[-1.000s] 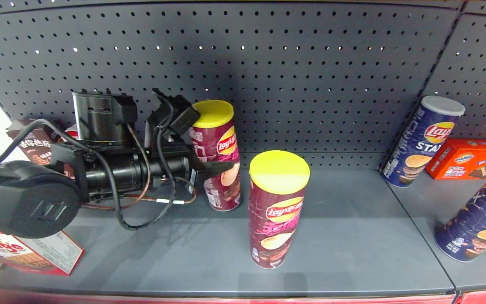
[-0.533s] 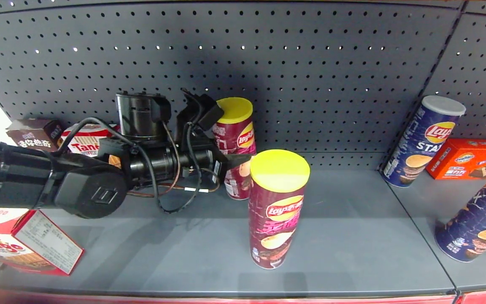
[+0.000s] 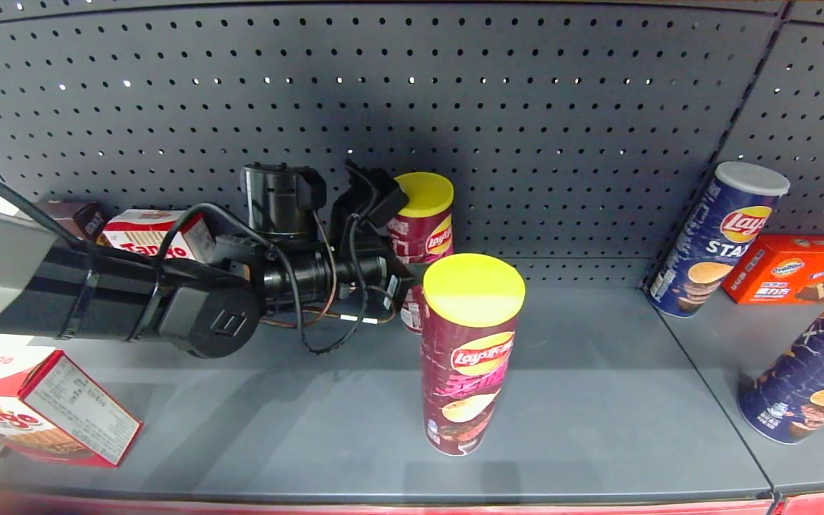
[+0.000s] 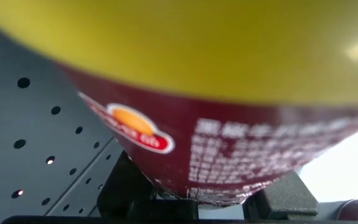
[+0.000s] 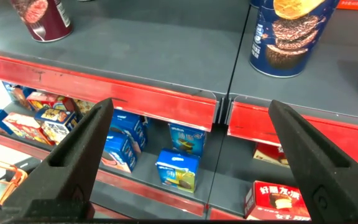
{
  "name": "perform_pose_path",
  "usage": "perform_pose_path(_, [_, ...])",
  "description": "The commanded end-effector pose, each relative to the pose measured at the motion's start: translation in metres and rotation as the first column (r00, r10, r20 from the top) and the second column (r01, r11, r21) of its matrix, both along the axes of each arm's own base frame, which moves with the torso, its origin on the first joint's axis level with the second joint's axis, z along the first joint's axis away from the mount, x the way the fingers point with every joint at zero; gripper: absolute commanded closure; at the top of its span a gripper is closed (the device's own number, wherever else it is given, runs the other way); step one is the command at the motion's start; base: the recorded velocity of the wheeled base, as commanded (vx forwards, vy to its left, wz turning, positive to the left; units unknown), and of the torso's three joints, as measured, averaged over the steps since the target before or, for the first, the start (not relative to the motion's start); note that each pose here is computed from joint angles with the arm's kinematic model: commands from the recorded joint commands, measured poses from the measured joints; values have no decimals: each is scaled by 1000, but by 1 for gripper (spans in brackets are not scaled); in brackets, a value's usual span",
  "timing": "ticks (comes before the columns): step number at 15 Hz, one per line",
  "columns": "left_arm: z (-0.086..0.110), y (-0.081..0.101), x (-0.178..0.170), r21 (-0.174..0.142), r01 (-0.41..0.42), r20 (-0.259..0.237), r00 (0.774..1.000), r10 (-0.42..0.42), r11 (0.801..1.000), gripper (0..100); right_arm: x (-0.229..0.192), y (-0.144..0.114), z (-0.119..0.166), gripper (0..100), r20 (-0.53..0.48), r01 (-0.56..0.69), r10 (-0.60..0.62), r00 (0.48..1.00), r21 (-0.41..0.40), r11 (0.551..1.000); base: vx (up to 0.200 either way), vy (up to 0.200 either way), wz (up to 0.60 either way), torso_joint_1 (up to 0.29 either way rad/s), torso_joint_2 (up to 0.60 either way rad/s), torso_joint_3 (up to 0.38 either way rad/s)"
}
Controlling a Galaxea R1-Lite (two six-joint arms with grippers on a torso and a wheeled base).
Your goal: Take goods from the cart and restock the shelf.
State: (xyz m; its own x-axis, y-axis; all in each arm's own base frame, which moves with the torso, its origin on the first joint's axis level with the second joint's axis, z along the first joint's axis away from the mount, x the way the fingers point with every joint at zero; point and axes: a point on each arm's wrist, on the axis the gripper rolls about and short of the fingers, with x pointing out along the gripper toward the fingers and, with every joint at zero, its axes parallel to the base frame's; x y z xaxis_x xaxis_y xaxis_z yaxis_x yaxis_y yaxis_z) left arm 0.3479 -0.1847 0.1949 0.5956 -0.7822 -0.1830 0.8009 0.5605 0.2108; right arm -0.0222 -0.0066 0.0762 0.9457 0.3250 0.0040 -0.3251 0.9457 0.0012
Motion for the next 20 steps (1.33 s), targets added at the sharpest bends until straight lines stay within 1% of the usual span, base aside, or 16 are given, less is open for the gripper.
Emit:
perform_pose_path(1, [-1, 0, 1, 4, 0, -2, 1000, 0, 1000, 100, 0, 0, 0, 0, -1, 0, 0, 1000, 0, 1000, 0, 0, 0, 0, 0, 0])
perform_pose_path(2, [-1, 0, 1, 6, -2, 4, 1000, 2, 1000, 0, 0, 0, 0, 0, -1, 0, 0, 1000, 0, 1000, 0, 0, 0, 0, 0, 0])
perform_pose_path(5, [-2, 1, -2, 18, -28, 3, 1000, 28, 999, 0, 0, 0, 0, 0, -1, 0, 0, 1000, 0, 1000, 0, 0, 0, 0, 0, 0])
perform_pose_path(7, [1, 9, -13, 31, -71, 6, 997, 71, 997, 0, 0, 0, 0, 0, -1, 0, 0, 1000, 0, 1000, 0, 0, 0, 0, 0, 0])
perform_pose_path(8, [1, 13, -16, 36, -89, 1, 996, 89, 995, 0, 0, 0, 0, 0, -1, 0, 0, 1000, 0, 1000, 0, 0, 0, 0, 0, 0])
perform_pose_path(9, [1, 20, -27, 46, -111, -7, 994, 111, 993, 0, 0, 0, 0, 0, -1, 0, 0, 1000, 0, 1000, 0, 0, 0, 0, 0, 0])
perform_pose_path(11, [-1, 25, -34, 57, -133, -17, 991, 134, 989, 0, 0, 0, 0, 0, -1, 0, 0, 1000, 0, 1000, 0, 0, 0, 0, 0, 0])
perform_pose_path(12, [-3, 27, -38, 67, -170, -14, 985, 171, 983, 0, 0, 0, 0, 0, -1, 0, 0, 1000, 0, 1000, 0, 0, 0, 0, 0, 0])
perform_pose_path(14, [-5, 27, -40, 54, -199, -1, 980, 199, 978, 0, 0, 0, 0, 0, -2, 0, 0, 1000, -1, 1000, 0, 0, 0, 0, 0, 0])
perform_pose_path(16, [-4, 25, -38, 51, -200, 2, 980, 200, 979, 0, 0, 0, 0, 0, -1, 0, 0, 1000, 0, 1000, 0, 0, 0, 0, 0, 0])
perform_pose_path(18, [-8, 24, -34, 59, -218, -1, 976, 219, 974, 0, 0, 0, 0, 0, -1, 0, 0, 1000, 0, 1000, 0, 0, 0, 0, 0, 0])
perform_pose_path(20, [-11, 22, -24, 67, -262, 5, 965, 262, 963, 0, 0, 0, 0, 0, -1, 0, 0, 1000, 0, 1000, 0, 0, 0, 0, 0, 0])
